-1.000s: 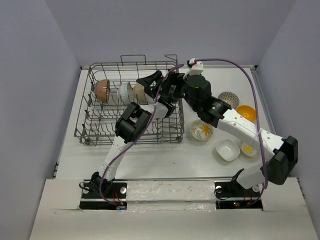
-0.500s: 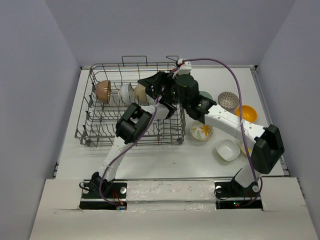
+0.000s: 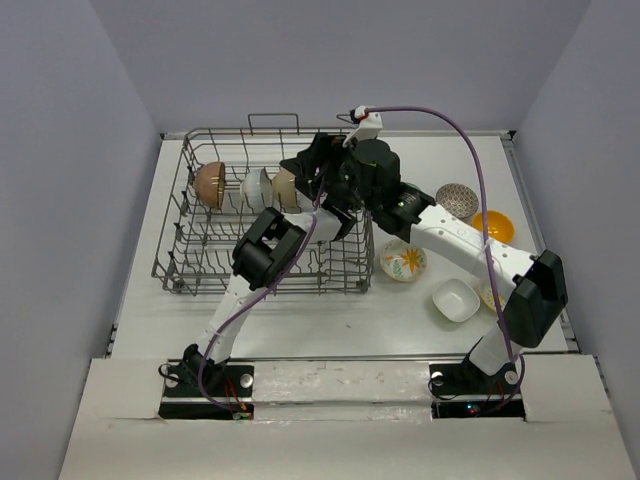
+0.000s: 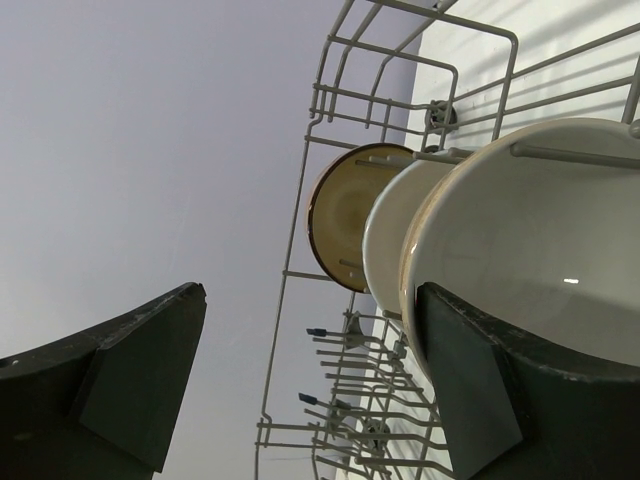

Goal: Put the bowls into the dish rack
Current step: Insert the bowl into the dish rack.

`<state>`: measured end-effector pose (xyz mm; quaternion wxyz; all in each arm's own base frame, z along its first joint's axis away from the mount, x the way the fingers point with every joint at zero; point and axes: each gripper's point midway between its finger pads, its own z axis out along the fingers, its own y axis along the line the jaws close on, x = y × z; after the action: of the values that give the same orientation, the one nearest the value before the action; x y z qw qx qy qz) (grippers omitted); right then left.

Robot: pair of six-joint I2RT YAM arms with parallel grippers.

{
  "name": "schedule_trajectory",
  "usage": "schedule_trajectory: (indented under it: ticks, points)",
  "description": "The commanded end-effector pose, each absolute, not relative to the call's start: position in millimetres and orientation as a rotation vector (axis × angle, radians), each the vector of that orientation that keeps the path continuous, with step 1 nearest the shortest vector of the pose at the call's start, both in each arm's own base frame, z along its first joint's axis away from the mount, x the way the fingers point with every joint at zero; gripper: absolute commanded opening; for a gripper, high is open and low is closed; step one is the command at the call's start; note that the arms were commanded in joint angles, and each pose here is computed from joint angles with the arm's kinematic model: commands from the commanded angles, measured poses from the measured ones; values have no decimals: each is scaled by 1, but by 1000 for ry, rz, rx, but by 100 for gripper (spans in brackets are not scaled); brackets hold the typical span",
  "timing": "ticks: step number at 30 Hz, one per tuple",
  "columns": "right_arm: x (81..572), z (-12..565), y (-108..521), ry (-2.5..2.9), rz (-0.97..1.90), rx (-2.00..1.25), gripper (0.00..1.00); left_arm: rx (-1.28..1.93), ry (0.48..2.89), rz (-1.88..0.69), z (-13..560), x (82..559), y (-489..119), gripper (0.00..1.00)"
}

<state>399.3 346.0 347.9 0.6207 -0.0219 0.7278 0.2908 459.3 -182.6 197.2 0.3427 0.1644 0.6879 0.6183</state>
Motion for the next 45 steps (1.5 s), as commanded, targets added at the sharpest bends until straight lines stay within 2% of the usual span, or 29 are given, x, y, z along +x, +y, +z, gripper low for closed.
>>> schedule_trajectory:
  ticks: [1, 12, 21, 26, 45]
  points:
    - [389, 401, 348, 1556, 745, -31, 100, 22, 1916, 1176, 243, 404, -178, 99]
    - [375, 423, 362, 1534, 748, -67, 100, -16, 1905, 1133, 253, 403, -179, 99]
    - [371, 408, 374, 1558, 721, -106, 100, -10, 1909, 1135, 241, 403, -179, 99]
    - [364, 428, 381, 1534, 738, -119, 100, -29, 1905, 1125, 255, 398, -173, 99]
    - [356, 432, 398, 1534, 748, -160, 100, -37, 1898, 1098, 261, 392, -172, 99]
